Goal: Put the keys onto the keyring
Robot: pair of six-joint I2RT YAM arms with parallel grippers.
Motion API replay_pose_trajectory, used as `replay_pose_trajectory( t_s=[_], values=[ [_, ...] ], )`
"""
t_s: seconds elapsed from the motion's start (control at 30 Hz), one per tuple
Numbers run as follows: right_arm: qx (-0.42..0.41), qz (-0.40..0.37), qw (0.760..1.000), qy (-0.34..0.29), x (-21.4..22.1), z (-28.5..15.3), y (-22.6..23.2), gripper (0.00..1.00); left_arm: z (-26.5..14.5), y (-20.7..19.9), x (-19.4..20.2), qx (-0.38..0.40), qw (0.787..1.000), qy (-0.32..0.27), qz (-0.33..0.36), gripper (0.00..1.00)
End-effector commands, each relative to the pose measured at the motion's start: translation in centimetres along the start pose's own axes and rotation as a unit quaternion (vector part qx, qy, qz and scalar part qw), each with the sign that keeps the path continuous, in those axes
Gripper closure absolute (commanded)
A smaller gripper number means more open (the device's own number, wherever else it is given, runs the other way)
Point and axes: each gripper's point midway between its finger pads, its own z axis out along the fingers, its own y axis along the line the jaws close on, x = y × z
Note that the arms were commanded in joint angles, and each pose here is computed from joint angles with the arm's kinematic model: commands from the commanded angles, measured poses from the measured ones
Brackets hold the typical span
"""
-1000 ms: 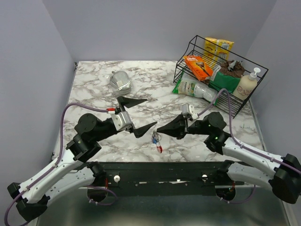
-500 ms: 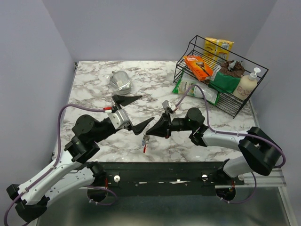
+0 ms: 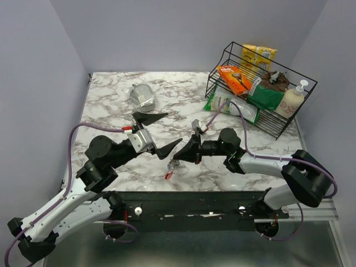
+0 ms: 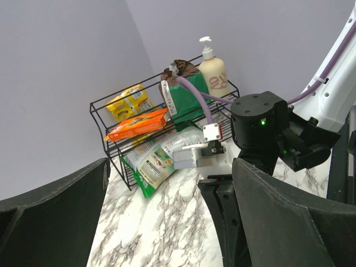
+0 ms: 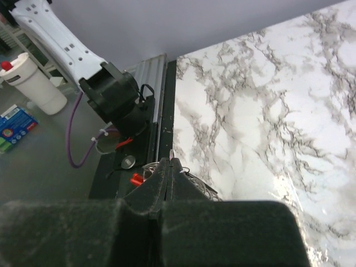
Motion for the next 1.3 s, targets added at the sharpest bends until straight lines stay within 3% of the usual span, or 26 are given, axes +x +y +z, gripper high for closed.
replay_pose_trajectory(
  t_s=[0.0,0.5,1.27],
  values=[
    [0.038,0.023,0.999,0.010,1.9,-0.9,-0.7,1.00,-0.5,-0.2,0.1,0.000,1.000,-0.001,0.000,0.01],
    [0.136,0.106,0.984,0.046,6.2,-3.8,-2.2,1.00,-1.2,-0.3,0.2,-0.004,1.000,-0.003,0.000,0.01],
    [0.368,0.181,0.908,0.082,10.1,-10.0,-8.8,1.00,-0.5,-1.5,2.0,0.026,0.999,0.027,-0.031,0.01]
  ],
)
